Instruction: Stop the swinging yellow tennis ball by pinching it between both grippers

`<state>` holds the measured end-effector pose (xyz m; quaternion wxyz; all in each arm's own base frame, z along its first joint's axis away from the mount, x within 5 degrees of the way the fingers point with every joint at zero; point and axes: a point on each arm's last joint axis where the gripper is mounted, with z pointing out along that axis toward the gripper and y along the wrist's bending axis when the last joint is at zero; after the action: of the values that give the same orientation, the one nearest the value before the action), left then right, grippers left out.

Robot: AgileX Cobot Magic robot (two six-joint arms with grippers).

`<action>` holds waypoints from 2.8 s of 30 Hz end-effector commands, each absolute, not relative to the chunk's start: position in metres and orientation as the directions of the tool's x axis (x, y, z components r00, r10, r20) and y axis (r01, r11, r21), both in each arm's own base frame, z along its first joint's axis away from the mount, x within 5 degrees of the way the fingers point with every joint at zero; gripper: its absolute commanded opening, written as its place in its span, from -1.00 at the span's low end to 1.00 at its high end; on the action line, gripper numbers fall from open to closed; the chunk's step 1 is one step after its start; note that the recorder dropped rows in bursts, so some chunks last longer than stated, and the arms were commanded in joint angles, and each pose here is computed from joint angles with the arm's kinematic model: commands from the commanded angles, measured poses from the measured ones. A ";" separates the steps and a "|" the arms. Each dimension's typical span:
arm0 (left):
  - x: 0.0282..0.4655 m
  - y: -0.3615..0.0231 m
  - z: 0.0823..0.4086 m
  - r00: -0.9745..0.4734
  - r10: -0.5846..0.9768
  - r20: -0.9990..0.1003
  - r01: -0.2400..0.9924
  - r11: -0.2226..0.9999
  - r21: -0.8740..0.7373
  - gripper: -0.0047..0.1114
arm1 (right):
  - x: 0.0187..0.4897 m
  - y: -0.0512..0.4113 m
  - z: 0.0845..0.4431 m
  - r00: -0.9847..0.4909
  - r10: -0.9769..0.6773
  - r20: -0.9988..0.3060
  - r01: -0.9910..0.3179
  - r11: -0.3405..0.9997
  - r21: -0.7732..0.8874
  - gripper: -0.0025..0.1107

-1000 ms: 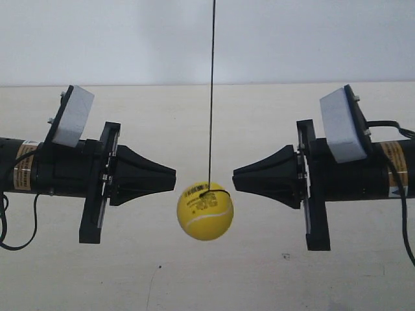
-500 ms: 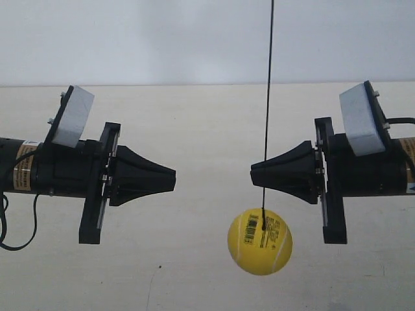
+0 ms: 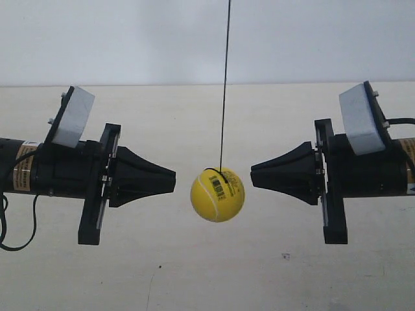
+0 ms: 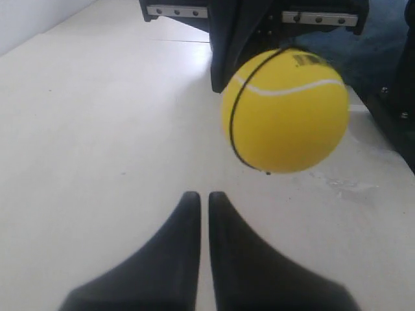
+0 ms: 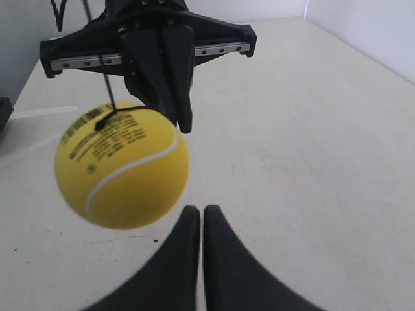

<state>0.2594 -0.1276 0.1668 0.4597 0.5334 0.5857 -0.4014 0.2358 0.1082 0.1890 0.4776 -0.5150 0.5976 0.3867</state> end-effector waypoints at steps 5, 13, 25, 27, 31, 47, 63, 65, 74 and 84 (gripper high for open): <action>0.259 -0.129 0.170 -0.003 0.241 -0.971 0.995 0.101 0.022 -0.84 | 0.236 0.108 0.193 -0.005 -0.239 -0.971 -0.986 0.164 -0.035 -0.96; 0.260 -0.129 0.170 -0.001 0.239 -0.971 0.994 0.104 0.024 -0.84 | 0.229 0.121 0.193 0.017 -0.240 -0.971 -0.993 0.107 -0.044 -0.96; 0.253 -0.144 0.171 0.018 0.231 -0.973 0.998 0.057 0.032 -0.84 | 0.229 0.121 0.193 0.012 -0.239 -0.971 -0.993 0.108 -0.039 -0.96; 0.252 -0.147 0.171 0.019 0.230 -0.973 0.998 0.050 0.032 -0.84 | 0.229 0.121 0.193 0.013 -0.240 -0.971 -0.994 0.106 -0.040 -0.96; 0.252 -0.146 0.171 0.023 0.230 -0.973 0.998 0.050 0.035 -0.84 | 0.229 0.121 0.193 0.014 -0.241 -0.970 -0.994 0.105 -0.040 -0.96; 0.252 -0.146 0.171 0.027 0.230 -0.973 0.998 0.049 0.039 -0.84 | 0.229 0.121 0.193 0.012 -0.241 -0.970 -0.994 0.105 -0.038 -0.96; 0.248 -0.146 0.169 0.011 0.253 -0.968 1.000 0.016 0.016 -0.84 | 0.227 0.120 0.191 -0.002 -0.259 -0.966 -0.996 0.082 -0.020 -0.96; 0.248 -0.146 0.169 0.004 0.257 -0.967 1.000 0.012 0.007 -0.84 | 0.227 0.121 0.192 -0.001 -0.261 -0.965 -0.997 0.079 -0.020 -0.96; 0.248 -0.146 0.169 0.006 0.255 -0.967 1.000 0.014 0.010 -0.84 | 0.226 0.121 0.191 -0.005 -0.265 -0.964 -0.997 0.075 -0.015 -0.96; 0.250 -0.146 0.170 0.010 0.244 -0.970 0.999 0.030 0.018 -0.84 | 0.226 0.120 0.191 -0.004 -0.266 -0.964 -0.997 0.073 -0.016 -0.96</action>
<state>0.2490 -0.1445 0.1661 0.4382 0.5554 0.5682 -0.4203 0.2274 0.1199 0.1886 0.4460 -0.5390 0.5876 0.4066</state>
